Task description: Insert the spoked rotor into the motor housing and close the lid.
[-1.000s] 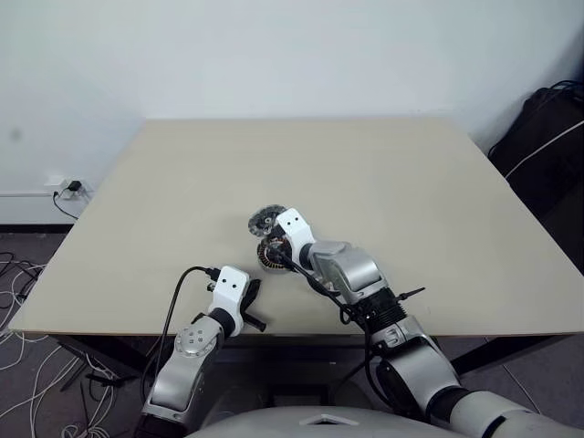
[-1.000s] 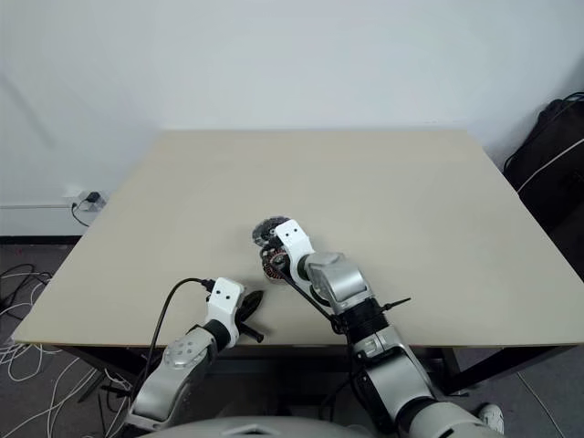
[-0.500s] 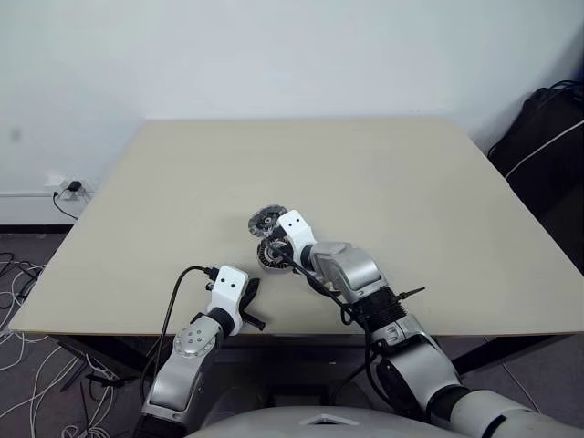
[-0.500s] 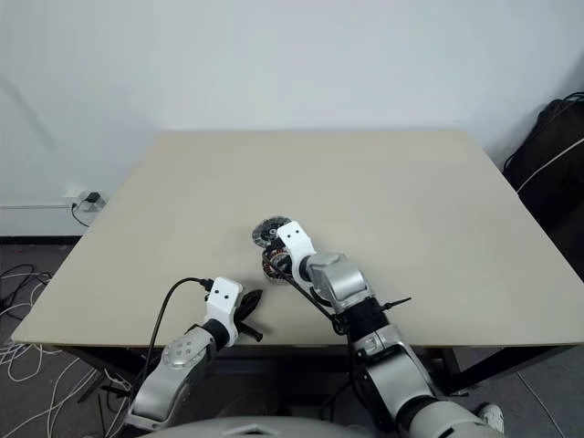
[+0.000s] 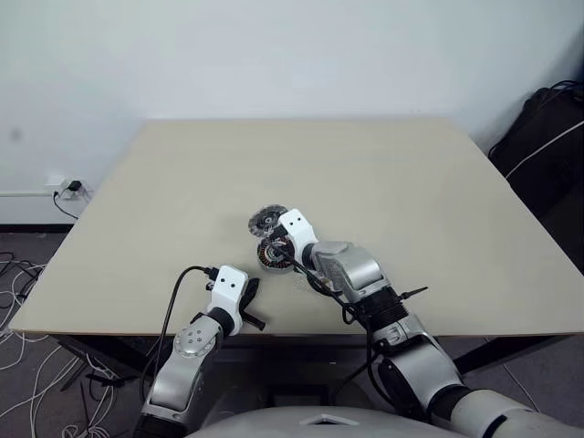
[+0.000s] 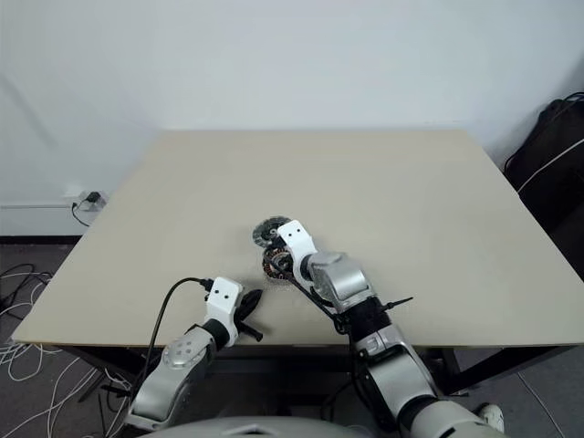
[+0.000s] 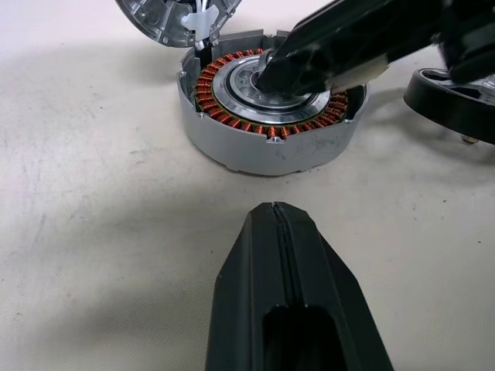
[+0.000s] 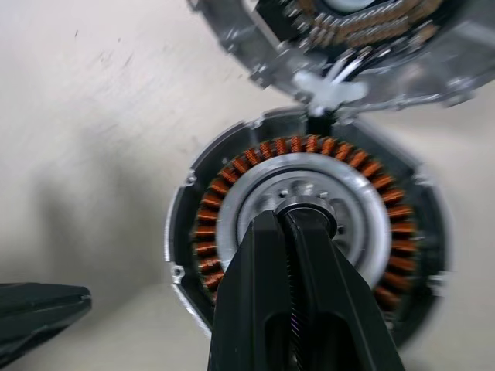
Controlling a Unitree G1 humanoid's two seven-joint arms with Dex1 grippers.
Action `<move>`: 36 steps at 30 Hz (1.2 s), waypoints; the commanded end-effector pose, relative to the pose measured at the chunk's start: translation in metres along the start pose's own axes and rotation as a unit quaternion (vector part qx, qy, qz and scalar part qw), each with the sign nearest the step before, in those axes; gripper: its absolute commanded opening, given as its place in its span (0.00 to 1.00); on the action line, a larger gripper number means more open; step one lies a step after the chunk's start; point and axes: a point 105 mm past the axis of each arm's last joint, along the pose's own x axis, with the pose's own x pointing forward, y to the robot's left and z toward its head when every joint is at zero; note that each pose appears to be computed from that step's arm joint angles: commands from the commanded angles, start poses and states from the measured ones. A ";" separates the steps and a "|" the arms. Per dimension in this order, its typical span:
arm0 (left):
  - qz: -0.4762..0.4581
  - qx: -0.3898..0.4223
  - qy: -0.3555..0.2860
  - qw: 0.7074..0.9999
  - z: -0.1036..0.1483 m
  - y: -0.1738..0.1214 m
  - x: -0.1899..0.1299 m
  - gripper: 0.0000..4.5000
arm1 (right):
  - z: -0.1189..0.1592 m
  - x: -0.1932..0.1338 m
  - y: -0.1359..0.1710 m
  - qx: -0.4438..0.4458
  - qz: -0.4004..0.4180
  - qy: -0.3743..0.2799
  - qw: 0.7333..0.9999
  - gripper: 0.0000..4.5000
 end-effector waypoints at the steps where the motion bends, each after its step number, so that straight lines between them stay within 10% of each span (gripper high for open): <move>1: -0.002 0.008 -0.030 1.000 0.016 -0.001 0.001 0.00 | 0.026 -0.011 0.006 -0.053 0.010 -0.044 0.998 0.01; 36: 0.004 -0.001 -0.034 0.999 0.016 -0.003 0.001 0.00 | 0.014 0.001 0.001 -0.167 0.015 0.028 0.986 0.01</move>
